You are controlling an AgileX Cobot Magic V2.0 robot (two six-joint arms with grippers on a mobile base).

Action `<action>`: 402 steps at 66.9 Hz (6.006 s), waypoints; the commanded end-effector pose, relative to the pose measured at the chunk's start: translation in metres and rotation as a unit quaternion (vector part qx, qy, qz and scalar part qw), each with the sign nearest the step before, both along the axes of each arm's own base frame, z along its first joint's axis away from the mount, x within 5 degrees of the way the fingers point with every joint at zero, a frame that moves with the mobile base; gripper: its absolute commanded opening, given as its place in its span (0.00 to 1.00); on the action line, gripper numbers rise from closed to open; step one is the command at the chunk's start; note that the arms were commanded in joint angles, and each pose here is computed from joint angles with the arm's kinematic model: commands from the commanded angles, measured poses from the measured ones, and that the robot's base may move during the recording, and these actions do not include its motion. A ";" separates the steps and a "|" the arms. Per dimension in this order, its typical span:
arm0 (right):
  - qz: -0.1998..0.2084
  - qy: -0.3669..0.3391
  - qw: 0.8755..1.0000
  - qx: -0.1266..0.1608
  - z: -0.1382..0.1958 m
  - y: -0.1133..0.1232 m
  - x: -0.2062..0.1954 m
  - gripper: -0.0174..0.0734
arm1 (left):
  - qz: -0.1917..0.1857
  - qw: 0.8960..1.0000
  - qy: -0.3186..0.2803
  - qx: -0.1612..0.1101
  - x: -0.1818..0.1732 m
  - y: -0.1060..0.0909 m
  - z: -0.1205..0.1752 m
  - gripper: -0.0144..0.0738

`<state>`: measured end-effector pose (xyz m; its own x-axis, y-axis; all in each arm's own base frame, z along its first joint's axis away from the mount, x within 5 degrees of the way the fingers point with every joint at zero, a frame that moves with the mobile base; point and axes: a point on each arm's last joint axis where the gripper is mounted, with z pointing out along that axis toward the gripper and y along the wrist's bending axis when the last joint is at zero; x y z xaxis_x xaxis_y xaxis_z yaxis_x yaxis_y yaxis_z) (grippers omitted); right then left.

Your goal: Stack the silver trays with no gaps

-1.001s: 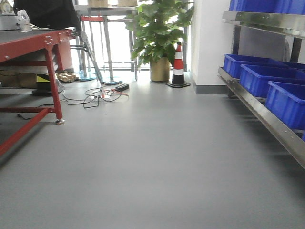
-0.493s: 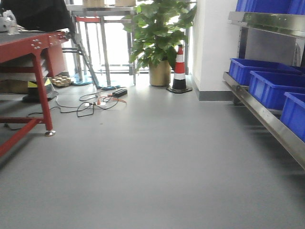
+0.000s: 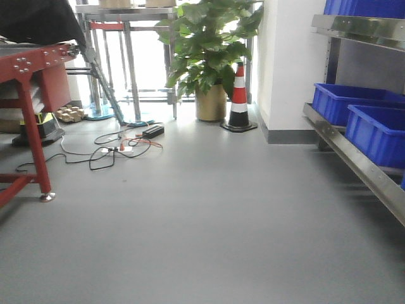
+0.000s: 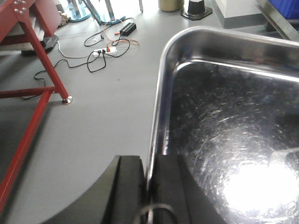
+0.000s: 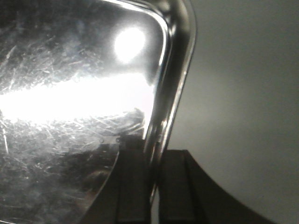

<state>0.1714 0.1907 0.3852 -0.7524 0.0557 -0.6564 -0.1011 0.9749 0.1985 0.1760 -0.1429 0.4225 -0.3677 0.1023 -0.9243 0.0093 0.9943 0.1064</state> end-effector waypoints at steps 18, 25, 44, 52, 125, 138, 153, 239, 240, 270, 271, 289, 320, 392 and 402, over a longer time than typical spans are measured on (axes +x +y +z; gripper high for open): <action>0.025 -0.007 1.000 0.007 0.003 0.004 -0.002 0.17 | -0.002 0.999 -0.036 0.002 0.001 0.000 0.008 0.14; 0.025 -0.007 1.000 0.007 0.003 0.004 -0.002 0.17 | -0.002 0.999 -0.036 0.002 0.001 0.000 0.008 0.14; 0.025 -0.008 1.000 0.008 0.003 0.004 -0.002 0.17 | -0.002 0.999 -0.037 0.003 0.001 0.000 0.008 0.14; 0.026 -0.008 1.000 0.008 0.003 0.004 -0.002 0.17 | -0.002 0.999 -0.037 0.003 0.001 0.000 0.008 0.14; 0.099 -0.093 0.983 0.121 0.022 0.026 0.002 0.17 | 0.000 0.999 -0.037 0.003 0.002 0.001 0.008 0.14; 0.108 -0.104 0.979 0.135 0.024 0.029 0.002 0.17 | 0.000 0.999 -0.037 0.003 0.002 0.001 0.008 0.14; 0.113 -0.109 0.977 0.142 0.025 0.031 0.002 0.17 | 0.001 0.999 -0.037 0.003 0.002 0.001 0.008 0.14; 0.141 -0.142 0.962 0.185 0.034 0.038 0.002 0.17 | 0.002 0.999 -0.036 0.004 0.002 0.001 0.008 0.14; 0.141 -0.142 0.962 0.185 0.034 0.038 0.002 0.17 | 0.002 0.999 -0.036 0.004 0.002 0.001 0.008 0.14; 0.141 -0.142 0.962 0.185 0.034 0.038 0.002 0.17 | 0.002 0.999 -0.036 0.004 0.002 0.001 0.008 0.14; 0.142 -0.143 0.962 0.186 0.034 0.038 0.002 0.17 | 0.002 0.999 -0.036 0.004 0.002 0.001 0.008 0.14; 0.142 -0.143 0.962 0.186 0.034 0.038 0.002 0.17 | 0.002 0.999 -0.036 0.004 0.002 0.001 0.008 0.14; 0.142 -0.143 0.962 0.186 0.034 0.038 0.002 0.17 | 0.002 0.999 -0.036 0.004 0.002 0.001 0.008 0.14; 0.142 -0.143 0.962 0.186 0.034 0.038 0.002 0.17 | 0.002 0.999 -0.036 0.004 0.002 0.001 0.008 0.14; 0.142 -0.143 0.962 0.186 0.034 0.038 0.002 0.17 | 0.002 0.999 -0.036 0.004 0.002 0.001 0.008 0.14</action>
<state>0.1774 0.2056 0.3930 -0.6834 0.0696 -0.7267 -0.2302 0.9241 0.3050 0.1774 -0.1280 0.4292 -0.3284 0.1189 -0.9370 -0.1028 0.9816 0.1606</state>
